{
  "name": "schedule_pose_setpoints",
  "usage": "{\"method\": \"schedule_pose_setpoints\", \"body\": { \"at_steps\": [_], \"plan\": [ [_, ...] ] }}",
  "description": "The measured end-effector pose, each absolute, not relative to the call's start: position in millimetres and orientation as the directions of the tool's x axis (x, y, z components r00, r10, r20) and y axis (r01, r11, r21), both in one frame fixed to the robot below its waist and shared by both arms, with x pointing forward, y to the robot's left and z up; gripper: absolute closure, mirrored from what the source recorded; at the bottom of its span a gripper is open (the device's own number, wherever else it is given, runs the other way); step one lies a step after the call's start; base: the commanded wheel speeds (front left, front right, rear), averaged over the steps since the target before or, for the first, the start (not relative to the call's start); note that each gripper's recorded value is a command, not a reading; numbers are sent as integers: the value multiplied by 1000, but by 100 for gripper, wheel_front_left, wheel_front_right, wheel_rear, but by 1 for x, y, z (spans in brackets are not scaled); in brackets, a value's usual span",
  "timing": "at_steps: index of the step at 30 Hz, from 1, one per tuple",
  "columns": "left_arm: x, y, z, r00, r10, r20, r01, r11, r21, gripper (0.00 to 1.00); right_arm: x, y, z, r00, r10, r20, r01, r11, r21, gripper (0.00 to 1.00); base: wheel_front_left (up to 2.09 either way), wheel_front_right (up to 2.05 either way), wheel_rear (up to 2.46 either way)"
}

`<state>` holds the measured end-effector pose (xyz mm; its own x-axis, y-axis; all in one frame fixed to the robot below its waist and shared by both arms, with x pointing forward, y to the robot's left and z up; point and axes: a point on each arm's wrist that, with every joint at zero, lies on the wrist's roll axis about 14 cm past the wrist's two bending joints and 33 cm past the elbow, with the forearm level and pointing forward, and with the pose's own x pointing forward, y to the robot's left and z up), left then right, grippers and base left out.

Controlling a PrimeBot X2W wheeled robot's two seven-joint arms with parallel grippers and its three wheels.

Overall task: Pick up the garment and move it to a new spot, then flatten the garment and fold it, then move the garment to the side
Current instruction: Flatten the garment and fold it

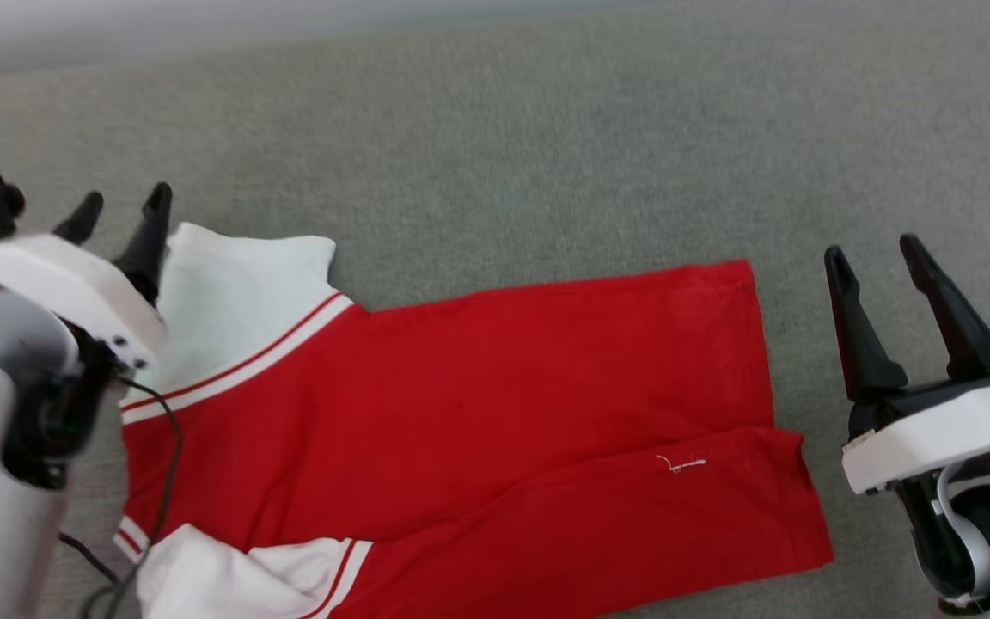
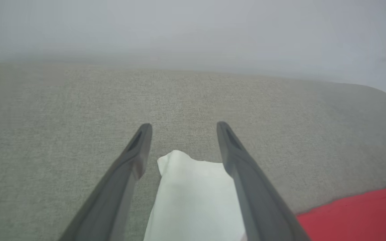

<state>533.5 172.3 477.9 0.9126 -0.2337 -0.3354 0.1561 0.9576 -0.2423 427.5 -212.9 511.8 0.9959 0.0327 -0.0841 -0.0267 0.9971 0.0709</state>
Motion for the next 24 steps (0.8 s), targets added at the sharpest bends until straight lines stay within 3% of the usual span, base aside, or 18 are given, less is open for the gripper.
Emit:
{"method": "schedule_pose_setpoints", "body": {
  "at_steps": [3, 8, 15, 16, 18, 24],
  "plan": [
    [544, 171, 450, 839, -286, -464, 182, 949, -256, 0, 435, -214, 500, 993, 31, -112, -24, 998, 63, 0, 0, 0, 0],
    [536, 168, 403, 635, -357, -685, 212, 933, -290, 0, 436, -218, 481, 985, 15, -169, -4, 998, 67, 0, 0, 0, 0],
    [527, 167, 375, 440, -361, -822, 196, 932, -304, 0, 433, -224, 459, 972, -4, -233, 27, 995, 94, 0, 0, 0, 0],
    [526, 165, 372, 423, -361, -831, 194, 932, -306, 44, 433, -224, 457, 970, -4, -242, 29, 995, 100, 0, 0, 0, 0],
    [526, 161, 368, 408, -366, -836, 187, 930, -316, 100, 433, -224, 451, 965, 1, -262, 32, 992, 120, 0, 0, 0, 0],
    [524, 155, 363, 414, -387, -824, 167, 922, -349, 100, 433, -228, 431, 922, 41, -386, 26, 986, 167, 0, 0, 0, 0]
  ]
}}
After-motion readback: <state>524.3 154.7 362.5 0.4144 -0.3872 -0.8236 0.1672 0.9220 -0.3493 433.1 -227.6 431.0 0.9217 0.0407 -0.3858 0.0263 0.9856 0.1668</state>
